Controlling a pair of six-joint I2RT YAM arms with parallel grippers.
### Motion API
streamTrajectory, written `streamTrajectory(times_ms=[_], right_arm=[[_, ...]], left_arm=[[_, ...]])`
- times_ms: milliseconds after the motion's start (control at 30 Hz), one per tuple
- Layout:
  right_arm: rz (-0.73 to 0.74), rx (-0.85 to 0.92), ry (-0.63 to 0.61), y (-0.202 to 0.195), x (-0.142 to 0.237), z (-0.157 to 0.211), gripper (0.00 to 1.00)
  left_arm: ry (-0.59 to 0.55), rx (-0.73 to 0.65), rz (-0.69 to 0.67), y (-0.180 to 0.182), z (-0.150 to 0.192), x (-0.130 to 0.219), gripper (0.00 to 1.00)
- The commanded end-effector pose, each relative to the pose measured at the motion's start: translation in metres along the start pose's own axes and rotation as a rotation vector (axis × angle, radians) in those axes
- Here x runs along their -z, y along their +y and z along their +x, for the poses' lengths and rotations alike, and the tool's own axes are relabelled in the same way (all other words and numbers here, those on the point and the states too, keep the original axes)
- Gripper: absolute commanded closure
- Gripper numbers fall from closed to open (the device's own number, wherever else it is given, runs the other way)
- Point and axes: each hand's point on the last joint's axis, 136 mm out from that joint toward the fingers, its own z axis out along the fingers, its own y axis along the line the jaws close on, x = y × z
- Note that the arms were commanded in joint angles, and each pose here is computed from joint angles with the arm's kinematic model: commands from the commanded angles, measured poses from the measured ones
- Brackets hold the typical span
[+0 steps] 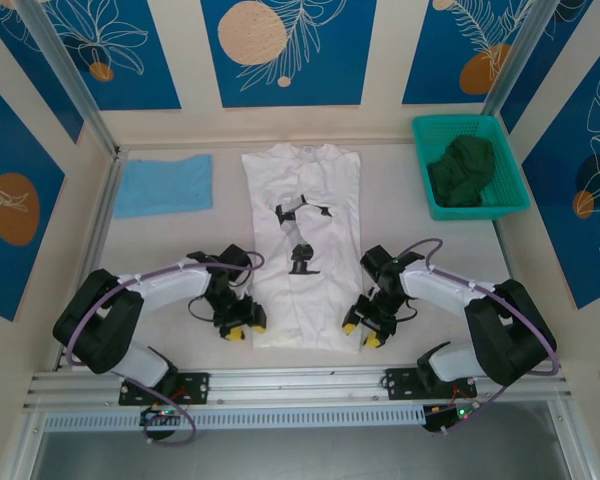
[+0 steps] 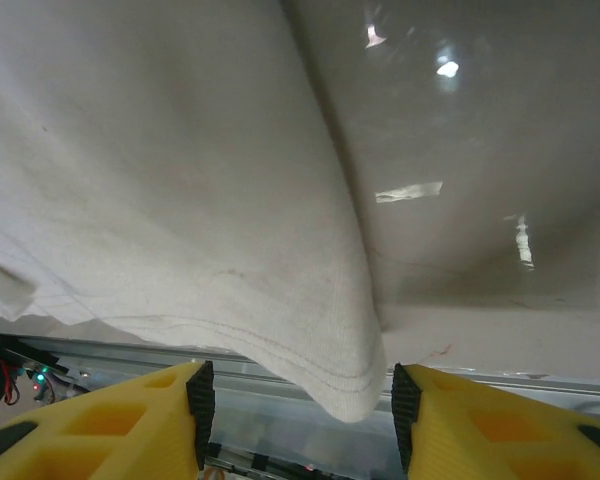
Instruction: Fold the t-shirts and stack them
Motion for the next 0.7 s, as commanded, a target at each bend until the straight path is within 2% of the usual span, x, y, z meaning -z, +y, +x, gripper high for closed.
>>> streamTrajectory(times_ms=[0, 167, 367, 467, 533, 567, 667], right_arm=[[0.005, -0.005, 0.027, 0.000, -0.007, 0.005, 0.49], [0.047, -0.018, 0.012, -0.011, -0.013, 0.005, 0.53], [0.075, -0.022, 0.011, -0.017, -0.022, 0.002, 0.60], [0.084, -0.024, -0.003, -0.022, -0.024, -0.002, 0.80], [0.077, -0.023, -0.011, -0.021, -0.022, -0.003, 0.97], [0.076, -0.019, -0.016, -0.021, -0.020, -0.002, 1.00], [0.048, -0.002, -0.011, -0.015, -0.009, 0.006, 1.00]], left_arm=[[-0.015, -0.028, 0.066, -0.015, -0.003, -0.002, 0.46], [-0.006, -0.034, 0.054, -0.013, -0.005, -0.010, 0.51], [-0.011, -0.025, 0.030, -0.011, -0.013, -0.019, 0.65], [-0.015, -0.022, 0.000, -0.009, -0.017, -0.021, 0.84], [-0.011, -0.019, -0.036, -0.005, -0.017, -0.020, 0.98], [-0.007, -0.019, -0.053, -0.004, -0.016, -0.019, 1.00], [0.032, -0.041, -0.091, -0.001, -0.003, -0.012, 1.00]])
